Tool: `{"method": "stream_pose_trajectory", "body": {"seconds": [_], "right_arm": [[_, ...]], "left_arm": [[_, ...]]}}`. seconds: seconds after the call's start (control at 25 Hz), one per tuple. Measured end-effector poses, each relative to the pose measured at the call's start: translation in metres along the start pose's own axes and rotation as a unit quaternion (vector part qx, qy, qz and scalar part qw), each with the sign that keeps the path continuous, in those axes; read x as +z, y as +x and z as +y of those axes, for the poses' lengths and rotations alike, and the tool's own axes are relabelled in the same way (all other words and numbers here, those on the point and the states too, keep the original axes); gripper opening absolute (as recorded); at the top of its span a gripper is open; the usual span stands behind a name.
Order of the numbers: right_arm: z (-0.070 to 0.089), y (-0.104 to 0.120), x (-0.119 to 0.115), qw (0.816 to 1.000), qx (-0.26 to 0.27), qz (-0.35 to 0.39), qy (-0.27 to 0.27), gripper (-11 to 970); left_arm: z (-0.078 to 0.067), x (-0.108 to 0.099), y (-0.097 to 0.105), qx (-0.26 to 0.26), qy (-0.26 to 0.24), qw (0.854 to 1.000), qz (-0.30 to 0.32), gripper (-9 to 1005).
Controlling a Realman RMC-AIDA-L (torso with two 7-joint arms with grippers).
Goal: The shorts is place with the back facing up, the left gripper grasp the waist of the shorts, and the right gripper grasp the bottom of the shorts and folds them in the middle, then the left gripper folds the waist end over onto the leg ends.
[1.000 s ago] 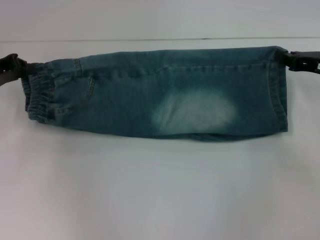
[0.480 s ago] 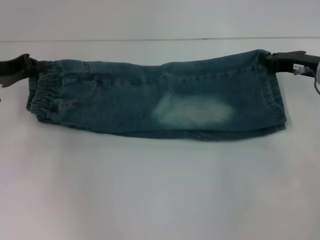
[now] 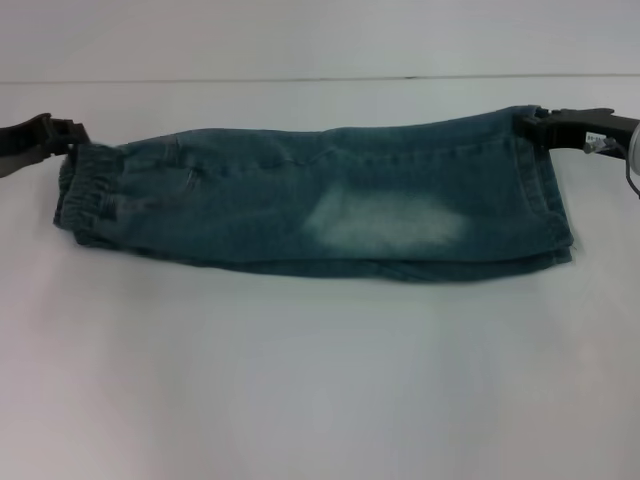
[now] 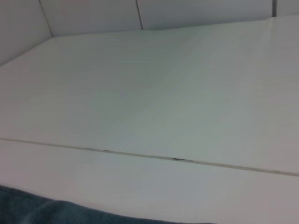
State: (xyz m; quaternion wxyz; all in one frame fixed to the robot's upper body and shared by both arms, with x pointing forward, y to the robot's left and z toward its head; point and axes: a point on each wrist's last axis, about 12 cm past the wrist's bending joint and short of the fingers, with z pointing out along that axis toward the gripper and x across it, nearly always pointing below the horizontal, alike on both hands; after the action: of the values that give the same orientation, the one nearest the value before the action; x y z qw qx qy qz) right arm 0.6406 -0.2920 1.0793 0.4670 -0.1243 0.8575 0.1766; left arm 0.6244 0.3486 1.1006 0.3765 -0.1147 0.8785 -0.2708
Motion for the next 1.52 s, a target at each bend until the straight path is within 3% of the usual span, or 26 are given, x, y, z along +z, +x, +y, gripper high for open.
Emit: {"method": "stream_pose_trajectory", "body": {"seconds": [0.24,0.48,0.56,0.68,0.8,1.0,1.24,1.36,1.52], "right_arm": [[-0.002,0.003,-0.002,1.0,0.01,-0.003,0.002,236],[-0.004,0.005,-0.005,1.0,0.018,-0.003,-0.003,486],[-0.003,0.005,-0.008,1.0,0.023,-0.005,-0.016,649],[-0.004,0.004,-0.018,0.998,0.031,-0.012,-0.056,816],[-0.005,0.0,-0.037,0.992,0.035,-0.028,-0.118,944],[0.005,-0.005,-0.072,0.97,0.001,-0.043,-0.237,947],[0.034,-0.003,-0.098,0.924,-0.074,-0.021,-0.374,950],[0.043,0.003,-0.099,0.911,-0.095,-0.005,-0.401,948],[0.048,0.013,-0.096,0.911,-0.097,0.013,-0.401,946]], "left_arm": [[0.008,-0.001,0.002,-0.003,-0.021,1.0,-0.01,390],[0.012,-0.005,0.005,-0.006,-0.018,1.0,-0.005,602],[0.012,-0.008,0.005,0.0,-0.01,1.0,-0.001,680],[0.01,-0.015,0.005,0.019,0.003,1.0,0.008,797],[0.013,-0.027,0.002,0.051,0.014,0.998,0.016,844],[0.018,-0.046,0.004,0.106,0.026,0.993,0.033,923],[0.022,-0.054,0.01,0.137,0.023,0.988,0.065,919],[0.021,-0.052,0.011,0.154,0.02,0.984,0.085,919],[0.015,-0.047,0.011,0.173,0.02,0.979,0.103,920]]}}
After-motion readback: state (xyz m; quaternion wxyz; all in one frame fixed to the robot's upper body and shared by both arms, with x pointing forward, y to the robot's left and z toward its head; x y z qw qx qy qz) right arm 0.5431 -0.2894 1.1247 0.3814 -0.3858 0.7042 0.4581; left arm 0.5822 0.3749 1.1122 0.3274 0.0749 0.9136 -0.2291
